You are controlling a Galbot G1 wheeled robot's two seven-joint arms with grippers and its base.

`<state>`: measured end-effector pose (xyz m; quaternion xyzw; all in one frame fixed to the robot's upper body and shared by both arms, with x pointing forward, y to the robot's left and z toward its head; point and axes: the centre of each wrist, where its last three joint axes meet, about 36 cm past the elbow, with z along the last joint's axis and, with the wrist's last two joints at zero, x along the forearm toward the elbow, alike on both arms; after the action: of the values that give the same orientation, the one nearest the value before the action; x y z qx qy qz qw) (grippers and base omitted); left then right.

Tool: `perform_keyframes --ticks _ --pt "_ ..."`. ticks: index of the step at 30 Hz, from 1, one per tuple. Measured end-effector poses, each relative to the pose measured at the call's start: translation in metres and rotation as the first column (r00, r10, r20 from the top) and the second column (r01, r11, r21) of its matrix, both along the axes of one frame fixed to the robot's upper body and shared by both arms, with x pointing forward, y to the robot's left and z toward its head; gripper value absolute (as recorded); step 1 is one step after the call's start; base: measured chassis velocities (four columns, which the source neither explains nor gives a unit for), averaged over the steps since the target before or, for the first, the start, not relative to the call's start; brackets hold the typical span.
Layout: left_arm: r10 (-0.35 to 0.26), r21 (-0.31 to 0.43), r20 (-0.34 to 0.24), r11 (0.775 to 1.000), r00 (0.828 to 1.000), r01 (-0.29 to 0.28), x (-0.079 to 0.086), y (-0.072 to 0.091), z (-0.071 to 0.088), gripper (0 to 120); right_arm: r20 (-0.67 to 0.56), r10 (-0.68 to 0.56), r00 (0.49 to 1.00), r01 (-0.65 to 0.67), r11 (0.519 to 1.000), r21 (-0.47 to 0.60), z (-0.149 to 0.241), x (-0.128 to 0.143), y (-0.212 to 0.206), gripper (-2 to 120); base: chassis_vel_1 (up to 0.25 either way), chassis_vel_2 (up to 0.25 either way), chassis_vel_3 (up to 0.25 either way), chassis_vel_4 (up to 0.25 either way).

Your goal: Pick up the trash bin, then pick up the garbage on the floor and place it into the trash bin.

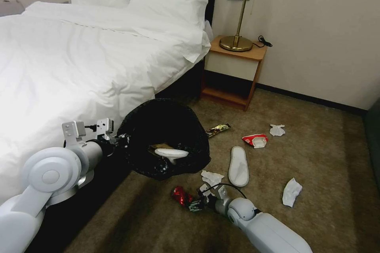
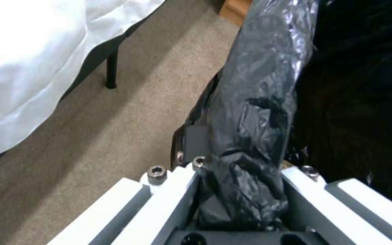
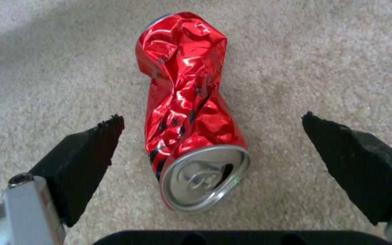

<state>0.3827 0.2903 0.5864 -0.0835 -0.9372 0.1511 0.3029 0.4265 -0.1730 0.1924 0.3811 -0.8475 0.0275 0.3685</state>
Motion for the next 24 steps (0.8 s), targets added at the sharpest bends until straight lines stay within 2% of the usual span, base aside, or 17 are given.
perform_keyframes --ticks 9,24 --pt "-0.003 -0.009 -0.002 1.0 1.0 0.003 -0.001 -0.001 -0.004 0 -0.065 -0.027 0.998 0.027 1.0 0.008 -0.007 0.0 0.011 100 0.0 0.0 0.0 0.0" --pt "-0.008 -0.018 0.002 1.0 1.0 0.008 0.002 -0.001 -0.005 0 -0.079 -0.053 0.995 0.052 0.999 -0.004 -0.019 0.006 0.013 99 0.0 0.0 0.0 0.0"
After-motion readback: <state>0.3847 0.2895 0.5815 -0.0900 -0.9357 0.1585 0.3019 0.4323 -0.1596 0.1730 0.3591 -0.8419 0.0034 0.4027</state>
